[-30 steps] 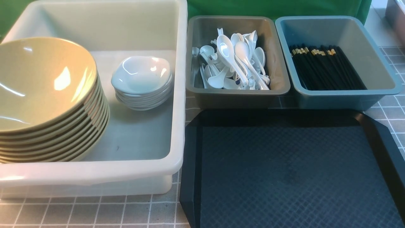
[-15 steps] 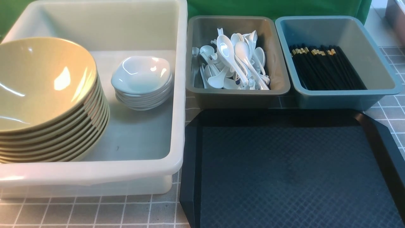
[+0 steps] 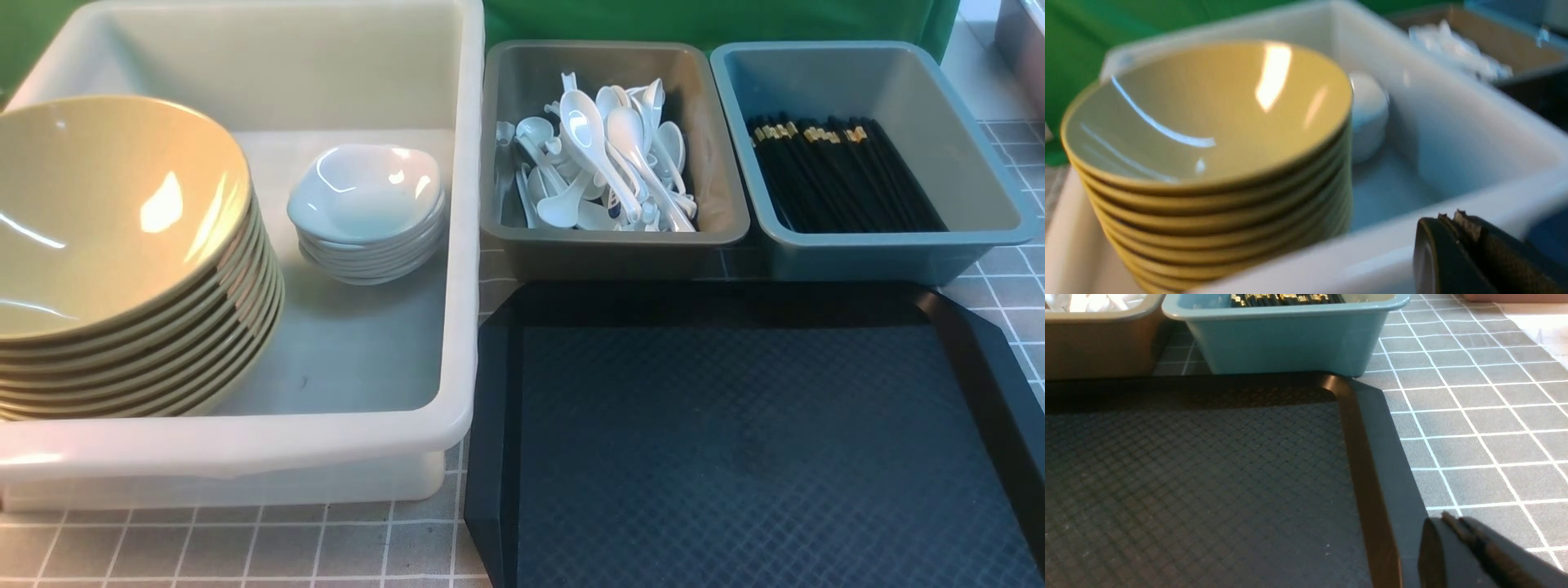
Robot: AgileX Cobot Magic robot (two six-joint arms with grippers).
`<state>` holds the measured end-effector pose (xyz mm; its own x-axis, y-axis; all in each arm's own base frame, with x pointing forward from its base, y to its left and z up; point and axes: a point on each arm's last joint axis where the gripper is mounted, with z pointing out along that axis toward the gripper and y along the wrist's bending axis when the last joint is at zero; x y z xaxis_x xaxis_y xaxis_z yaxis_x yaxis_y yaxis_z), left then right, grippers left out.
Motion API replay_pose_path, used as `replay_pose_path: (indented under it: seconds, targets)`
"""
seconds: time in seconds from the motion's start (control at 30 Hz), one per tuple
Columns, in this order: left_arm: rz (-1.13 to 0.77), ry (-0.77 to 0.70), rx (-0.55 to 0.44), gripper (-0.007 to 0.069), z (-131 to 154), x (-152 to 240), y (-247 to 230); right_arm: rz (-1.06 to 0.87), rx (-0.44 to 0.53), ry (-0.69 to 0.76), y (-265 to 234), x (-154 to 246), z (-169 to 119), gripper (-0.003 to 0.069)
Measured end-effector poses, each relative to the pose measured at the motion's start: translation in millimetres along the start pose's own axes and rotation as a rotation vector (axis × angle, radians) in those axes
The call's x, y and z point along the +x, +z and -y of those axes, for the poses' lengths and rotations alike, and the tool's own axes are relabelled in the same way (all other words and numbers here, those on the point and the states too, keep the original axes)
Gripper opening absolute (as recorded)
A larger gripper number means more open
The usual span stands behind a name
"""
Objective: On grey table put chopsticks spoon bowls plates into blue grey white boxes.
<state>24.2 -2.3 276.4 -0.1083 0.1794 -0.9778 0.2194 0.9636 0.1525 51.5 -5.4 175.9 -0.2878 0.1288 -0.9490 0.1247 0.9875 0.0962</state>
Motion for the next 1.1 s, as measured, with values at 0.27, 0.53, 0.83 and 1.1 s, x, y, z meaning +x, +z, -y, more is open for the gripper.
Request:
replay_pose_path:
  seconds: [0.27, 0.53, 0.83, 1.1]
  targets:
    - [0.131, -0.134, -0.238, -0.0011, -1.1, 46.0, 32.2, 0.000, 0.000, 0.000, 0.0, 0.0, 0.0, 0.0021]
    - [0.002, -0.138, -0.277, -0.0011, 0.6, 84.2, 42.2, 0.000, 0.000, 0.000, 0.0, 0.0, 0.0, 0.0024]
    - [-0.131, -0.086, -0.250, -0.0011, 3.6, 95.4, 42.1, -0.001, 0.000, 0.000, 0.0, 0.1, 0.0, 0.0034]
    - [-0.132, -0.077, -0.249, -0.0011, 3.6, 95.3, 42.1, -0.001, 0.000, 0.000, 0.0, 0.1, 0.0, 0.0043]
